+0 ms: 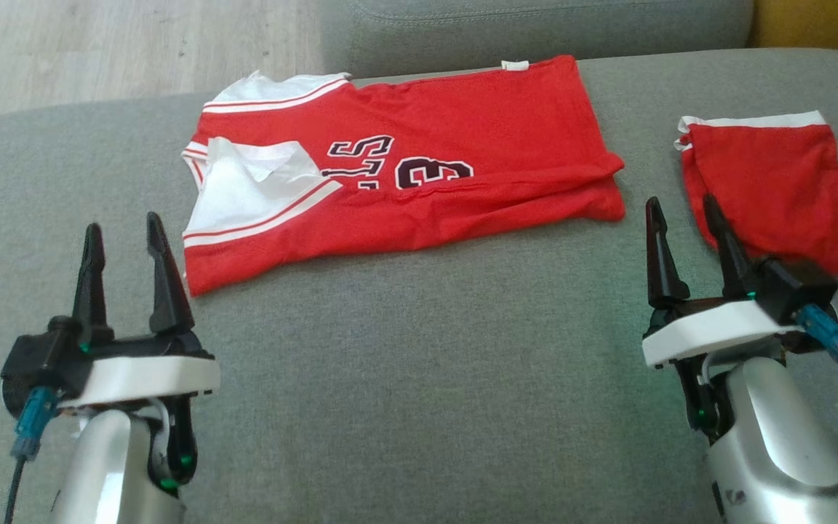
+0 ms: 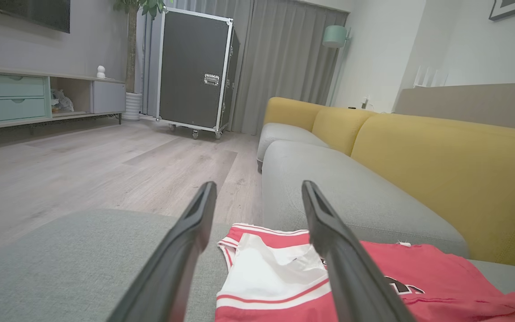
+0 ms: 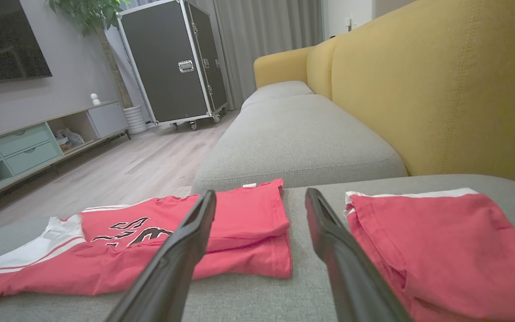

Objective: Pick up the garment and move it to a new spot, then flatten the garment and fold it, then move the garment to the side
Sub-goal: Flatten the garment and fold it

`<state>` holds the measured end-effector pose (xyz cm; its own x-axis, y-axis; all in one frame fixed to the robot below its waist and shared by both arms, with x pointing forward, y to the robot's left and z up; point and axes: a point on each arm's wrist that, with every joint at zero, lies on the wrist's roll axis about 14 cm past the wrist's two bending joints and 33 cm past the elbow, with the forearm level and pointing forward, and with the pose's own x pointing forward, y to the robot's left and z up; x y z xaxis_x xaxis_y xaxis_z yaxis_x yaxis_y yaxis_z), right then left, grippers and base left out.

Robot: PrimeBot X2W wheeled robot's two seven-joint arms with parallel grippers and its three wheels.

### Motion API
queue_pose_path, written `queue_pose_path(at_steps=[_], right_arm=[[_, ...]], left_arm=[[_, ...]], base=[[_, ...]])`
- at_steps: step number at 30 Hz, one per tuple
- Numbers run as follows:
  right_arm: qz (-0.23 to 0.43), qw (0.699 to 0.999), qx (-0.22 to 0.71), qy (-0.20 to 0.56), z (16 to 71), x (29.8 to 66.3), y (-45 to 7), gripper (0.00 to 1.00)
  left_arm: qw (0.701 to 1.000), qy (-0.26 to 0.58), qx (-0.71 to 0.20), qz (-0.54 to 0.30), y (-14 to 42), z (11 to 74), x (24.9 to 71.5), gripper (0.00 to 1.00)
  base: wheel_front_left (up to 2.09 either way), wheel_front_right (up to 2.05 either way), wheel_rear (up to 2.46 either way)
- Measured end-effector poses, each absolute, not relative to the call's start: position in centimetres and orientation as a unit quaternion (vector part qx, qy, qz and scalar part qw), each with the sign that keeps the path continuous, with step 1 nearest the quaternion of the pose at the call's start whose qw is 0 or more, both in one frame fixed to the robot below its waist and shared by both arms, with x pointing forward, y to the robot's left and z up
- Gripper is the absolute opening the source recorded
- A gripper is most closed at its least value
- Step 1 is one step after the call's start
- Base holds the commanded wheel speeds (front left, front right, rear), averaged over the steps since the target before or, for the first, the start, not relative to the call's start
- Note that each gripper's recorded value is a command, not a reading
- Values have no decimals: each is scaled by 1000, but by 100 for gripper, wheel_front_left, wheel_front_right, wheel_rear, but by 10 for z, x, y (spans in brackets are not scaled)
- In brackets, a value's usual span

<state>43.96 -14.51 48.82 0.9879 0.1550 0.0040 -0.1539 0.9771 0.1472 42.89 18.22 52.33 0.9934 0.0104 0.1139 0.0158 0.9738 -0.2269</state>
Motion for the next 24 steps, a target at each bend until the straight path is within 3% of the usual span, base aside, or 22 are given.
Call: queue_pose_path(at_steps=[6, 13, 24], right_arm=[[80, 994, 78, -3, 490, 441, -144, 100], [76, 994, 82, -3, 487, 449, -147, 100], [62, 994, 90, 3, 474, 466, -158, 100]], left_arm=[[994, -35, -104, -2, 181, 506, 434, 100], [993, 75, -90, 2, 179, 444, 443, 100], [968, 246, -47, 9, 184, 363, 469, 100]], base=[[0, 0, 0], [0, 0, 0], [0, 0, 0]])
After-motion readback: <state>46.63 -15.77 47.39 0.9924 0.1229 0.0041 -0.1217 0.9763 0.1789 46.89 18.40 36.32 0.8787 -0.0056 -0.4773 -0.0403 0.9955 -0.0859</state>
